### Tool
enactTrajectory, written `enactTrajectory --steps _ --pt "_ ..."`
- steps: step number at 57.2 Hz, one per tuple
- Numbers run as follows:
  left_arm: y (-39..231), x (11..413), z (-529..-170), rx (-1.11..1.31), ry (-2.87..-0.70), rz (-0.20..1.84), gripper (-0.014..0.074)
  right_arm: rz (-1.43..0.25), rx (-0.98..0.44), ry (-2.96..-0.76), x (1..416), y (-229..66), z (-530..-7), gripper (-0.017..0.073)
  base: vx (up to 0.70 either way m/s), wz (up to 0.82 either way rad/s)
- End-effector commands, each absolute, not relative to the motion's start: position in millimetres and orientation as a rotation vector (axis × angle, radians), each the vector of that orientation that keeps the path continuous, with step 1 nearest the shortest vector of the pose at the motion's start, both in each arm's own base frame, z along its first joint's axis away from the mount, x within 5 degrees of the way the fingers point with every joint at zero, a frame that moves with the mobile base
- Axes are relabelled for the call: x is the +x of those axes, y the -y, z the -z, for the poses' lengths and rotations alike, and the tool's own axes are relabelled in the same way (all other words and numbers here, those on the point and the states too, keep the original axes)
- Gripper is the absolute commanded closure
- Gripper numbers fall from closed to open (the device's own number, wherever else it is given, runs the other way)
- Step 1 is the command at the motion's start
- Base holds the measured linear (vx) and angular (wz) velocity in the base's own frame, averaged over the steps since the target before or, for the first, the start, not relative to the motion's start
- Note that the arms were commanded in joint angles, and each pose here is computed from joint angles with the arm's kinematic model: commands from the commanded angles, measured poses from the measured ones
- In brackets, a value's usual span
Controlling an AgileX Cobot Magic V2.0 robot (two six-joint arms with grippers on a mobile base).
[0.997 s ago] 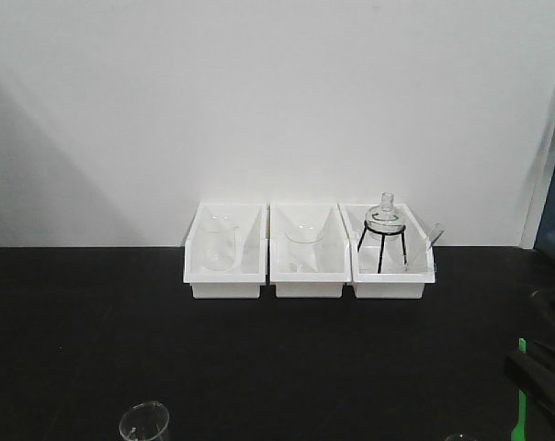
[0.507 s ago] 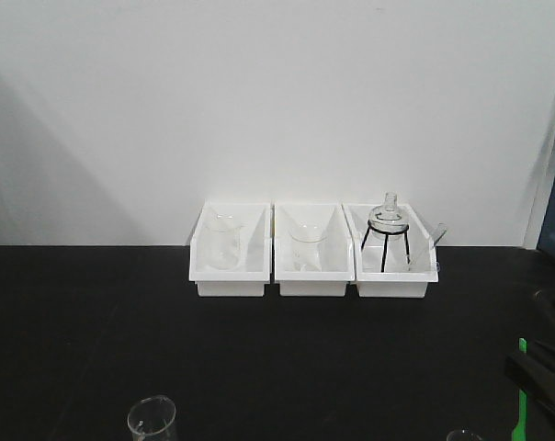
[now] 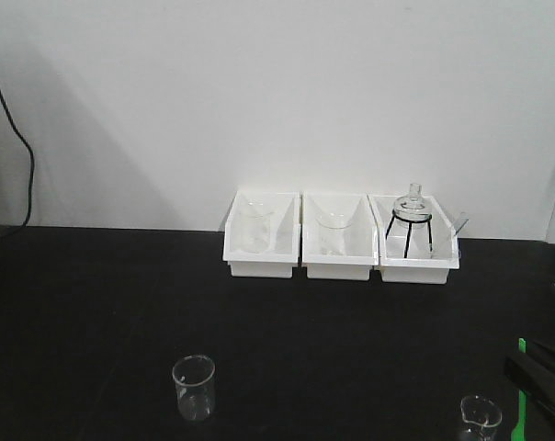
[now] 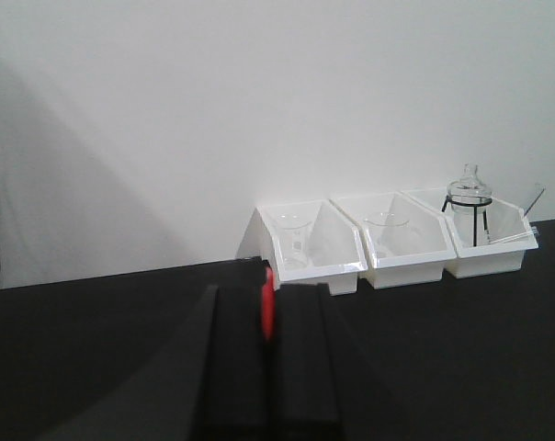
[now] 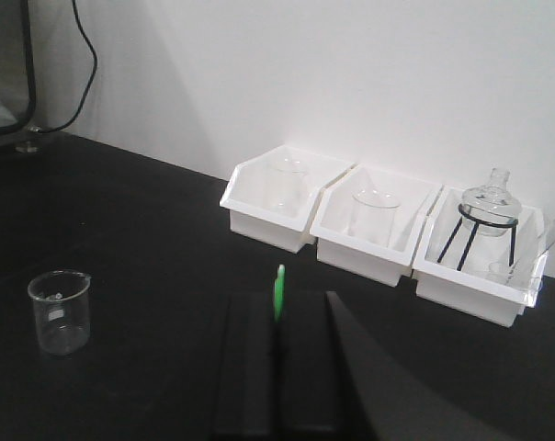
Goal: Sort red and green spoons into left cabinet
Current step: 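Drive the base away from the bench holding both spoons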
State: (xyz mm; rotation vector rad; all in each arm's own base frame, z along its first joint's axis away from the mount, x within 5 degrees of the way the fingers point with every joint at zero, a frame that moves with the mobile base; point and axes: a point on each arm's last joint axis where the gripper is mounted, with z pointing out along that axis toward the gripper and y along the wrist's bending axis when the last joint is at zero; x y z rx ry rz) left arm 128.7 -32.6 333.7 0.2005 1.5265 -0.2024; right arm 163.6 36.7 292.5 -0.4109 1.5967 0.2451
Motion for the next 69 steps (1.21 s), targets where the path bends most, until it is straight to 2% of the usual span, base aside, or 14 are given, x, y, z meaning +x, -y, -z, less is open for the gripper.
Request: enactTrajectory --steps 1,37,69 --pt "35.2 126.5 -349.0 0.205 -1.431 0.244 0.06 -0.277 -0.411 -1.531 163.1 -38.8 -305.7 0.0565 -0.22 0.08" --pt "35.2 126.5 -349.0 0.205 -1.431 0.244 0.06 -0.277 -0.411 -1.531 163.1 -38.8 -305.7 0.0565 -0.26 0.18" --pt "35.2 126.5 -348.9 0.205 -1.432 0.244 0.06 -0.276 -0.411 -1.531 163.1 -38.8 -305.7 0.0565 -0.16 0.47"
